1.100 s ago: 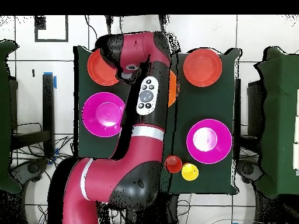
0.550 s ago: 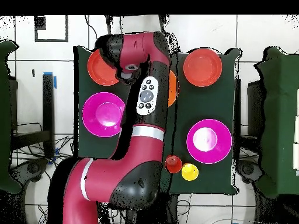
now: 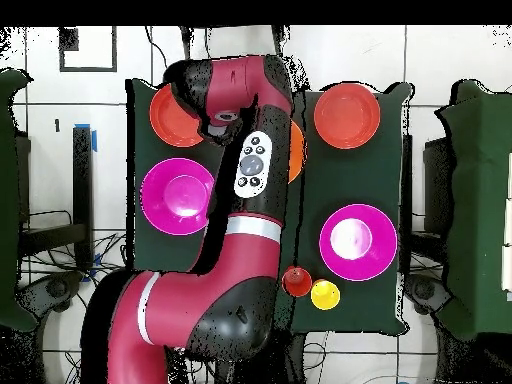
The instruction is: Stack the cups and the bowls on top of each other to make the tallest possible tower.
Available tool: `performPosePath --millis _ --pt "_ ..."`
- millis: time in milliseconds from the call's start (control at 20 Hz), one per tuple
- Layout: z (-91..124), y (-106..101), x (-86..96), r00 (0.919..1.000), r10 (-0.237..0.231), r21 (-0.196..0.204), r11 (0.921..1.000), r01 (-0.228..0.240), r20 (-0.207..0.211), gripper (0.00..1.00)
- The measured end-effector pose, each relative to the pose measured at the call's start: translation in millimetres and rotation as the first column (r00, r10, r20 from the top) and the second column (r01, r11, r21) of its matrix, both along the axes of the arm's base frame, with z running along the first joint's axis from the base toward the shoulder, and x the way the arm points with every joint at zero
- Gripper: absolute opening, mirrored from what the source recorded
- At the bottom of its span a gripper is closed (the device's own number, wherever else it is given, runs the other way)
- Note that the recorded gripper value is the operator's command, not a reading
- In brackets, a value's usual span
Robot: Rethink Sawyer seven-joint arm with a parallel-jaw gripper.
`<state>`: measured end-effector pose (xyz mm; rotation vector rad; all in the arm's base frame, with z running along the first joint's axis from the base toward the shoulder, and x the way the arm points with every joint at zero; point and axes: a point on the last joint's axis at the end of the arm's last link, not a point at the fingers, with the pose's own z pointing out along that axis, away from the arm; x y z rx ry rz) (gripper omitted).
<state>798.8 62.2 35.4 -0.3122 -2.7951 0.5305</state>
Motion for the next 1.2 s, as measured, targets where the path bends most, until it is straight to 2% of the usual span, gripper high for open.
performPosePath --millis 500,1200 --pt "5.9 -2.0 -1.0 1.0000 -0.006 0.000 1.0000 0.006 -0.001 0.00" --pt "2.3 -2.0 -1.6 1.0000 -0.006 0.001 1.0000 0.006 -0.004 0.00"
